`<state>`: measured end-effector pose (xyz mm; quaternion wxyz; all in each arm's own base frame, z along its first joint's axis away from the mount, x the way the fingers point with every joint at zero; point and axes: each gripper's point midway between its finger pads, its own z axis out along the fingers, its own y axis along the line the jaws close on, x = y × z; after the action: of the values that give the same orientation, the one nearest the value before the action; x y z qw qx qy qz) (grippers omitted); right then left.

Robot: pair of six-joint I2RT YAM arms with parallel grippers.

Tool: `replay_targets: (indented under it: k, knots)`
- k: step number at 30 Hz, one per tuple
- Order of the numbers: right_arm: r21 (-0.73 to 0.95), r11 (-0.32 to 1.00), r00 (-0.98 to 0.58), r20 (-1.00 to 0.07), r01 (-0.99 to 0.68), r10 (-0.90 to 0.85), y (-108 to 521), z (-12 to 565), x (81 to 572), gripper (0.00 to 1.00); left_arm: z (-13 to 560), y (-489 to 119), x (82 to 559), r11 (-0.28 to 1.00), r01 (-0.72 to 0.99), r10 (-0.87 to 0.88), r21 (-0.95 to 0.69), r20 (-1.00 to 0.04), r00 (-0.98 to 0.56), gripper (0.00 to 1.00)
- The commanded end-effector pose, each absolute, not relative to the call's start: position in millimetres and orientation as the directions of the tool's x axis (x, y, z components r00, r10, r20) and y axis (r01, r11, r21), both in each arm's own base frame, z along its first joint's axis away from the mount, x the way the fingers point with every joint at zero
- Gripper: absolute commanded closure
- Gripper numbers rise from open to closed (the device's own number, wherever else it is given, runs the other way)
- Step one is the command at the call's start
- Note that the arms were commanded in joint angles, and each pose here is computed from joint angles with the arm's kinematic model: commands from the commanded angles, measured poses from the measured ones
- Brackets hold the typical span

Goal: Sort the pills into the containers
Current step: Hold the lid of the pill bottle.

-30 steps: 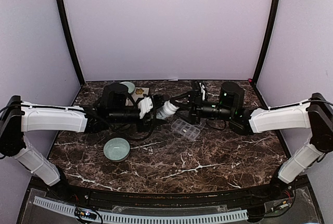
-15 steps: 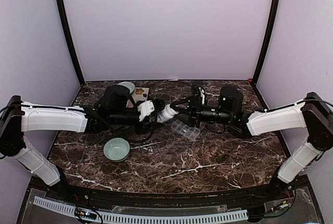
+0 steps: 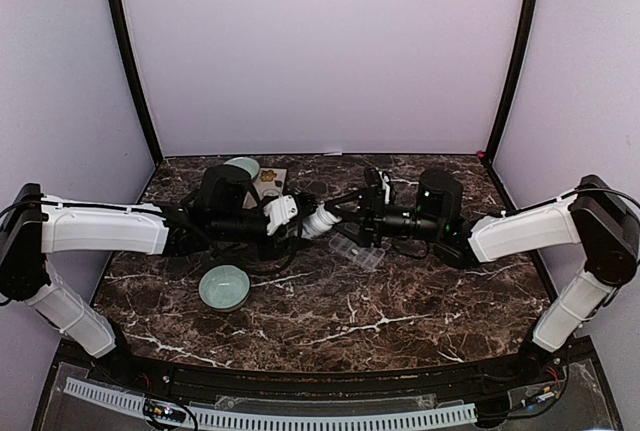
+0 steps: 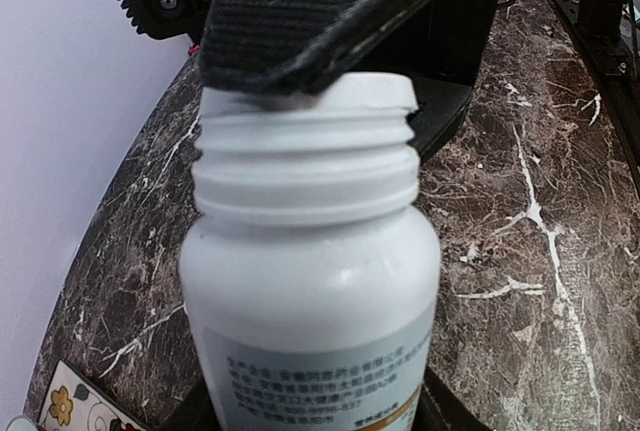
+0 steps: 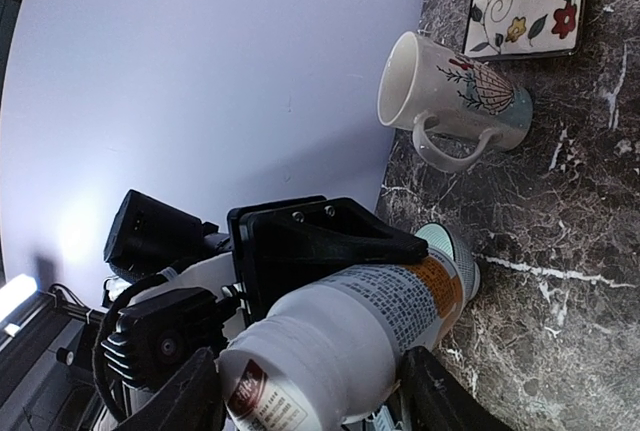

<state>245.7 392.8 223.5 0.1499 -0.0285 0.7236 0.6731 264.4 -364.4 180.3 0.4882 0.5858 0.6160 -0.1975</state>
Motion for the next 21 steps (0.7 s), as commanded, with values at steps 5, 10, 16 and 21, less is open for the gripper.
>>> replay_targets:
  k: [5, 10, 16, 21]
  knots:
    - [0.924, 0.025, -0.921, -0.382, -0.382, 0.078, 403, 268, 216, 0.32, 236, -388, 258, 0.217, 0.9, 0.386, 0.377, -0.88, 0.276, 0.83]
    - [0.923, 0.017, -0.919, -0.385, -0.385, 0.088, 398, 270, 214, 0.32, 239, -387, 258, 0.22, 0.899, 0.38, 0.378, -0.882, 0.278, 0.83]
    - [0.893, 0.05, -0.888, -0.45, -0.447, 0.101, 391, 279, 214, 0.31, 237, -386, 258, 0.229, 0.899, 0.383, 0.374, -0.884, 0.27, 0.83]
    - [0.829, 0.25, -0.842, -0.533, -0.5, 0.086, 381, 261, 225, 0.3, 238, -384, 259, 0.237, 0.896, 0.378, 0.374, -0.885, 0.27, 0.83]
